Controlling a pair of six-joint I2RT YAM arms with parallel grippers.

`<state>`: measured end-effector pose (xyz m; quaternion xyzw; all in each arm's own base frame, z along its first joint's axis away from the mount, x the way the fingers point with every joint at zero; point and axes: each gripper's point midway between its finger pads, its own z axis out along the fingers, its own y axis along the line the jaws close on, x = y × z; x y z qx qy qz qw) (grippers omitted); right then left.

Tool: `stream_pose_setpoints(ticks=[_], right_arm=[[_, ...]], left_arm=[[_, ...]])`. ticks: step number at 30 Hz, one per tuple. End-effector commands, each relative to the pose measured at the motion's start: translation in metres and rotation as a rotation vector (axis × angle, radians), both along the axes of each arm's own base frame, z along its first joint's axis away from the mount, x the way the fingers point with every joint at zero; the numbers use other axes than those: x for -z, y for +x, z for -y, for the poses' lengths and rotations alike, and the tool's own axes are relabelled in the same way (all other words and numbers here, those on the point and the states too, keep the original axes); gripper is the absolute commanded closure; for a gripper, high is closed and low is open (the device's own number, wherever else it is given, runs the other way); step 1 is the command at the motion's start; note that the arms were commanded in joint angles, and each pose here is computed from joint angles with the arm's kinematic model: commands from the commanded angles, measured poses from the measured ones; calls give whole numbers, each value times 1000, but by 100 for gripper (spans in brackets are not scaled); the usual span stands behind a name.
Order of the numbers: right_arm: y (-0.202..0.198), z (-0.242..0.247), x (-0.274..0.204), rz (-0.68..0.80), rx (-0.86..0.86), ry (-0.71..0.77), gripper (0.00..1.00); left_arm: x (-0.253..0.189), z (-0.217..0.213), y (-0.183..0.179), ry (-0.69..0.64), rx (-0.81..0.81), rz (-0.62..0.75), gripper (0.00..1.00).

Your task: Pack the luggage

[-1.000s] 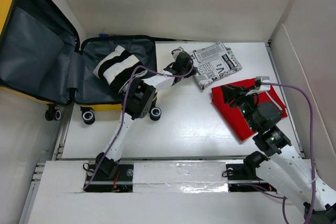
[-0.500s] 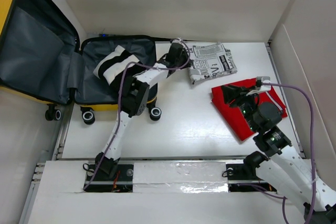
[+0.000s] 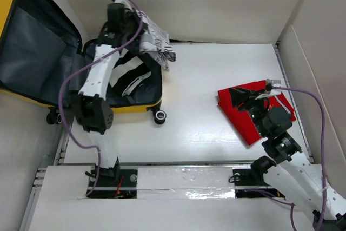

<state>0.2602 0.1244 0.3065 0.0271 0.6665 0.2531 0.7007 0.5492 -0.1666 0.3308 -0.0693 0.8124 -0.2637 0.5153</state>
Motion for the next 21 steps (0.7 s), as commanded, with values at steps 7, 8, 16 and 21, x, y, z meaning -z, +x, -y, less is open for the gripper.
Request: stream_pose_setpoints(ticks=[7, 8, 16, 21], right_arm=[[-4, 8, -12, 48, 23, 20, 55], [-4, 9, -12, 48, 28, 21, 55], [-4, 8, -11, 42, 21, 12, 55], [-2, 7, -8, 33, 21, -1, 55]], left_arm=[[18, -141, -58, 46, -234, -6, 100], [30, -161, -61, 43, -274, -26, 100], [142, -217, -93, 146, -460, -252, 100], [165, -240, -111, 200, -569, -326, 53]])
